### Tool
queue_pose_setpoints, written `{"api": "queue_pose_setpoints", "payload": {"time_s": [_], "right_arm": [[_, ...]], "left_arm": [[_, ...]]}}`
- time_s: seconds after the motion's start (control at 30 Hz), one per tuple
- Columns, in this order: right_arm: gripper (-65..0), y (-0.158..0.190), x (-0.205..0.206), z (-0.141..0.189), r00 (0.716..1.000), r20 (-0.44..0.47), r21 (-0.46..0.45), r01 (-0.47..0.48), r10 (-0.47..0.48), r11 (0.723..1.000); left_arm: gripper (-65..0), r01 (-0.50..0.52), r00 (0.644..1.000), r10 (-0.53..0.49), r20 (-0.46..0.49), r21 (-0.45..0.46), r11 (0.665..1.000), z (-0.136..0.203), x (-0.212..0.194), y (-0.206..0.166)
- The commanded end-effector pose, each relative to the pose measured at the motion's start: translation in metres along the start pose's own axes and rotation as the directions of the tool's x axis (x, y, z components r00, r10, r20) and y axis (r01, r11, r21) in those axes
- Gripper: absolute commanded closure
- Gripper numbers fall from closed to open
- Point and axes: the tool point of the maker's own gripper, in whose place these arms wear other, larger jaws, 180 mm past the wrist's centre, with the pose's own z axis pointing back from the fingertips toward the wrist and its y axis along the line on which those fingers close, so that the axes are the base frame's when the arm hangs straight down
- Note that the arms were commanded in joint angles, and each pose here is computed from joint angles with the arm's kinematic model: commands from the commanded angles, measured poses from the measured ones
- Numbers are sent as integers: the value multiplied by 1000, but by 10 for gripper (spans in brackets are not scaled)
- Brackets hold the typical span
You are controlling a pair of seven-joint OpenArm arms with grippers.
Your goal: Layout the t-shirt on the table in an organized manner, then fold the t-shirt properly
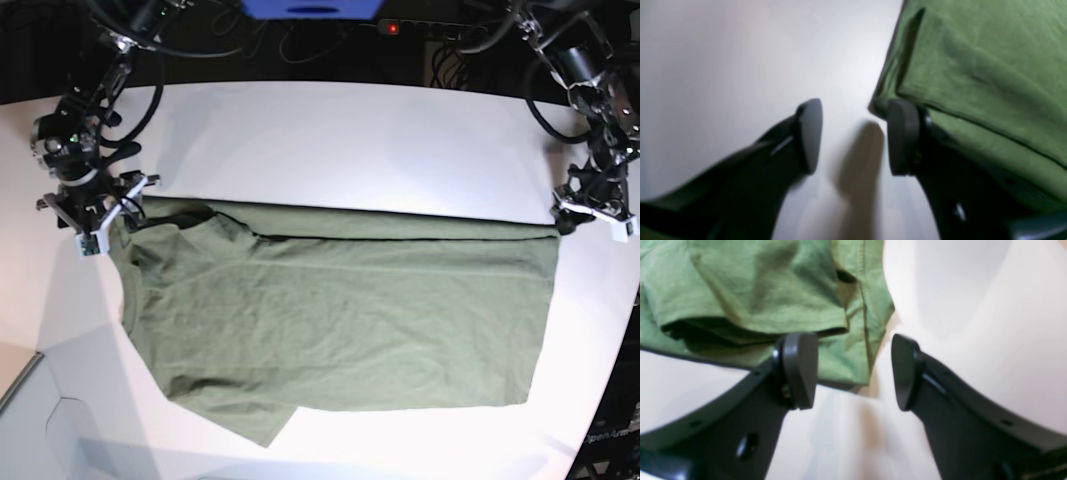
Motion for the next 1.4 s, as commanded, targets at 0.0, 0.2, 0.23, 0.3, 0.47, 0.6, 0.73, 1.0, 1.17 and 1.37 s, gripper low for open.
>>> {"api": "queue_pose_setpoints", "payload": {"time_s": [0.0,0.2,0.23,0.3,0.47,0.6,0.73,1.0,1.17,1.37], "right_arm": [[-355,-4,15,2,999,52,-11,1,0,1000],[-355,-5,15,2,999,51,-12,2,-1,1000],[-355,-5,14,2,999,49,-11,2,-1,1000],[-355,-5,14,2,999,49,-11,2,-1,1000],[-355,-4,8,3,999,39,-9,-1,1,1000],[-355,-4,8,3,999,37,-10,0,0,1000],[-355,-5,8,3,999,35,-11,-1,1,1000],[-355,-5,8,3,999,35,-12,-2,2,1000],[-355,-5,8,4,999,35,-14,-3,3,1000],[-355,-5,8,4,999,35,-14,-3,3,1000]], "left_arm": [[-312,12,1000,-12,0,-1,1000,0,7,-1],[-312,7,1000,-6,14,-9,1000,-3,14,-5],[-312,6,1000,-6,20,-13,1000,-4,17,-8],[-312,7,1000,-6,28,-15,1000,-5,21,-9],[-312,5,999,-5,36,-16,1000,-6,24,-9],[-310,1,999,0,45,-17,1000,-7,29,-10],[-309,1,999,0,42,-15,1000,-6,28,-9],[-306,-51,998,50,-42,-6,999,-16,-4,-2],[-211,-49,998,49,-45,-12,999,-16,-5,-4],[-204,-25,1000,25,5,-10,1000,-9,14,-4]]}}
